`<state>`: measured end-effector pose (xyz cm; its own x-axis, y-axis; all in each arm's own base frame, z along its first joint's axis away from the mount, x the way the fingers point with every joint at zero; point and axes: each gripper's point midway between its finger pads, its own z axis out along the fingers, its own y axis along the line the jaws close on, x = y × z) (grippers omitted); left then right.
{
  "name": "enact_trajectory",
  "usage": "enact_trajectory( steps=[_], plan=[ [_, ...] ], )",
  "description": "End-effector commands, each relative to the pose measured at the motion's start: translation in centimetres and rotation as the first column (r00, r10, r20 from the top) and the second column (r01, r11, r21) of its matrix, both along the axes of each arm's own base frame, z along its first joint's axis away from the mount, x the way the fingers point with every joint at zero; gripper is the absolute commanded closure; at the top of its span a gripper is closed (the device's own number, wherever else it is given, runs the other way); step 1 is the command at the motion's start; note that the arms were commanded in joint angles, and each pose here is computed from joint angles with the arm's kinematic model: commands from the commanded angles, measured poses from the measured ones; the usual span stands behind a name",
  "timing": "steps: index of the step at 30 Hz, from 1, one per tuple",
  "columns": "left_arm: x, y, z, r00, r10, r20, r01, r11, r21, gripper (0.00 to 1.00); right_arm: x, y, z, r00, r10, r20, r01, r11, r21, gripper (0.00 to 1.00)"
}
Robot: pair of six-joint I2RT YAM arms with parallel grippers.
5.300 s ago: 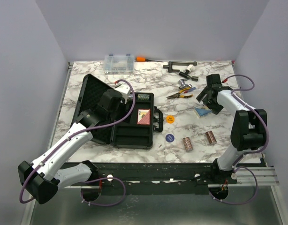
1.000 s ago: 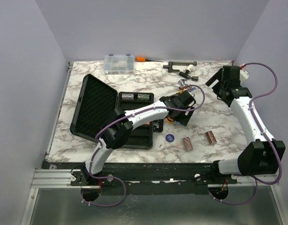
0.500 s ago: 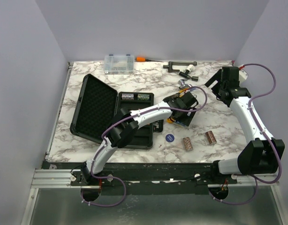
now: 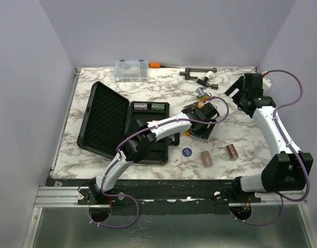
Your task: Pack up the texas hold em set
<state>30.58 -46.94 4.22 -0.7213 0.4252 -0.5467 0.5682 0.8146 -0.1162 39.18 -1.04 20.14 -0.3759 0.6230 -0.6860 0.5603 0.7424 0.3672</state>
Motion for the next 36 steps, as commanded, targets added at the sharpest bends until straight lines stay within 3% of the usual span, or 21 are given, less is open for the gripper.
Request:
enact_trajectory(
  steps=[1,9,13,19,22,27,30,36],
  plan=[
    [0.3,-0.5,-0.2,1.000,0.005,0.018,-0.005,1.000,0.003,0.24,0.3,0.2,-0.7,1.000,0.007,-0.003,-0.007,1.000,0.020,0.00],
    [0.6,-0.3,-0.7,0.999,0.019,0.033,-0.020,1.000,0.023,0.27,0.3,0.3,-1.0,1.000,0.012,-0.009,-0.012,1.000,0.022,0.00],
    [0.9,-0.1,-0.7,0.998,0.034,0.053,-0.035,0.999,0.034,0.21,0.4,0.4,-1.1,1.000,0.014,-0.011,-0.013,1.000,0.024,0.00],
    [1.1,-0.1,-0.8,0.995,0.058,0.077,-0.061,0.997,0.047,0.22,0.4,0.4,-1.3,1.000,0.014,-0.015,-0.014,1.000,0.024,0.00],
    [1.0,-0.3,-1.0,0.995,0.057,0.085,-0.061,0.997,0.052,0.29,0.4,0.4,-1.4,1.000,0.015,-0.017,-0.015,1.000,0.025,0.00],
    [0.9,-0.4,-0.6,0.993,0.055,0.107,-0.061,0.997,0.055,0.55,0.4,0.4,-1.5,1.000,0.014,-0.018,-0.014,1.000,0.024,0.00],
    [0.7,-0.4,0.6,0.992,0.050,0.114,-0.055,0.998,0.037,0.60,0.4,0.3,-1.3,1.000,0.011,-0.020,-0.011,1.000,0.019,0.00],
    [-0.7,-0.3,3.9,0.995,0.007,0.099,-0.004,0.999,-0.032,0.61,0.2,0.1,-0.8,1.000,0.002,-0.007,-0.002,1.000,0.014,0.00]
  ],
)
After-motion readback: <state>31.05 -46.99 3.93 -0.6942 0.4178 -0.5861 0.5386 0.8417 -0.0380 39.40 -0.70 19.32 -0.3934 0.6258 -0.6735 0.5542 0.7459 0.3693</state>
